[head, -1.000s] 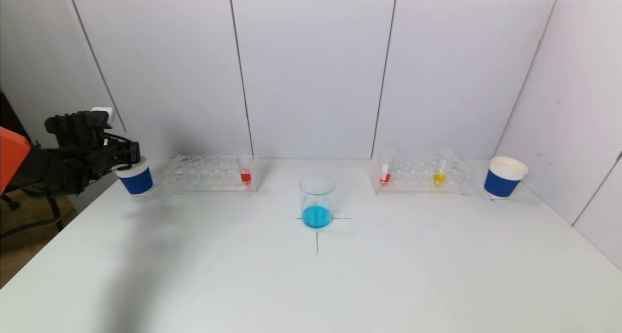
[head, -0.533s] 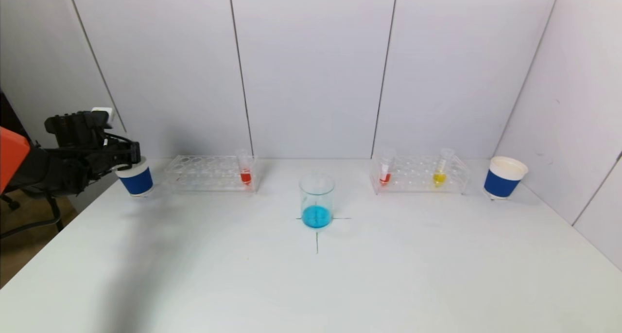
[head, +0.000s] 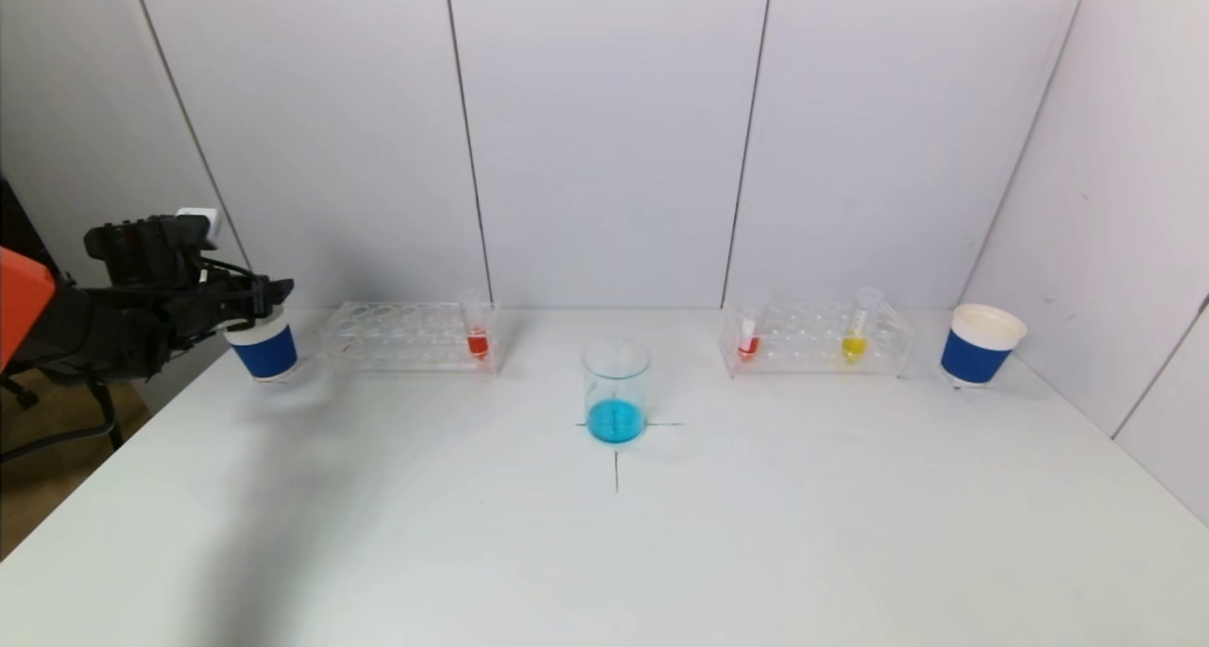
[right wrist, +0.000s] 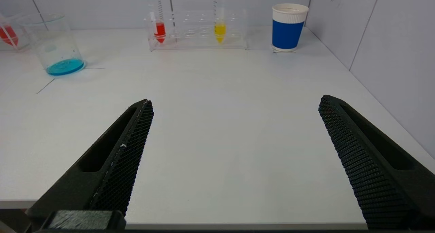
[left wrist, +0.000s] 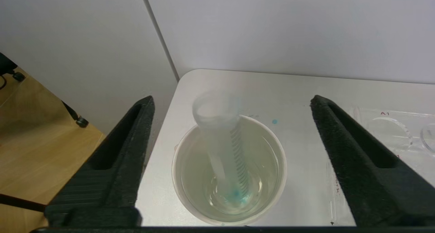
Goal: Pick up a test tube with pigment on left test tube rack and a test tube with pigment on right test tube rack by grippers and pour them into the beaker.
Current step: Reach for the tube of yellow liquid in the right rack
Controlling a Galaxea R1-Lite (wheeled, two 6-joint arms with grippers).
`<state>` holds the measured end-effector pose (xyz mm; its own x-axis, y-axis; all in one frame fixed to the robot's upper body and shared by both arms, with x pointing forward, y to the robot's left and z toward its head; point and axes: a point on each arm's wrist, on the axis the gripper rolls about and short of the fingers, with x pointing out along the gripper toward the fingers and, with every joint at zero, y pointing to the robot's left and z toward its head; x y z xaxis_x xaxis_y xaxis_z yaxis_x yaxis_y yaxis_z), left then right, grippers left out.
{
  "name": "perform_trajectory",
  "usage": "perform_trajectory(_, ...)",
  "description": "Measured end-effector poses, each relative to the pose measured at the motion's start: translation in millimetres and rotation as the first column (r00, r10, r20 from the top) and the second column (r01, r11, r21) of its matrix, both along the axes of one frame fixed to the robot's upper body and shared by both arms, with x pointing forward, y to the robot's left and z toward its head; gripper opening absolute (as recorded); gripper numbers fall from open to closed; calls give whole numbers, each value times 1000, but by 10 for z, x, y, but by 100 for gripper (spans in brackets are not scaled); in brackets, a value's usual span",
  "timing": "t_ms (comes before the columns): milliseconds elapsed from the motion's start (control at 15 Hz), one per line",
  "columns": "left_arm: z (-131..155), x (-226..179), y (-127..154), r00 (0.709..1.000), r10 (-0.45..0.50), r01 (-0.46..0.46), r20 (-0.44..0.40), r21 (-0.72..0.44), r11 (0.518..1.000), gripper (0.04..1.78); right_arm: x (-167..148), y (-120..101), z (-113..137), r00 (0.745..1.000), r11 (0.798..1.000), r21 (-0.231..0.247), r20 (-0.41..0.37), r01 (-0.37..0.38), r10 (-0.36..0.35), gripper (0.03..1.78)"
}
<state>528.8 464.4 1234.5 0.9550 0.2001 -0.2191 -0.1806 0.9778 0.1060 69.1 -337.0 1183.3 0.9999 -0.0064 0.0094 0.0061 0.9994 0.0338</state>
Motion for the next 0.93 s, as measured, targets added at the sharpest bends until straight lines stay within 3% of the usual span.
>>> perform_trajectory(200,66,-43,-15,1000,-7,7,6,0,1000,177,0,0,0,1000,1000,0,0,0,0,177)
perform_trajectory(533,341,-251,-120,999,-38,38,38,6,999,176,0,0,0,1000,1000,0,0,0,0,177)
perform_trajectory(933,798,-977,-481,991,-104,103,80,18,994,176,0,0,0,1000,1000,0,0,0,0,177)
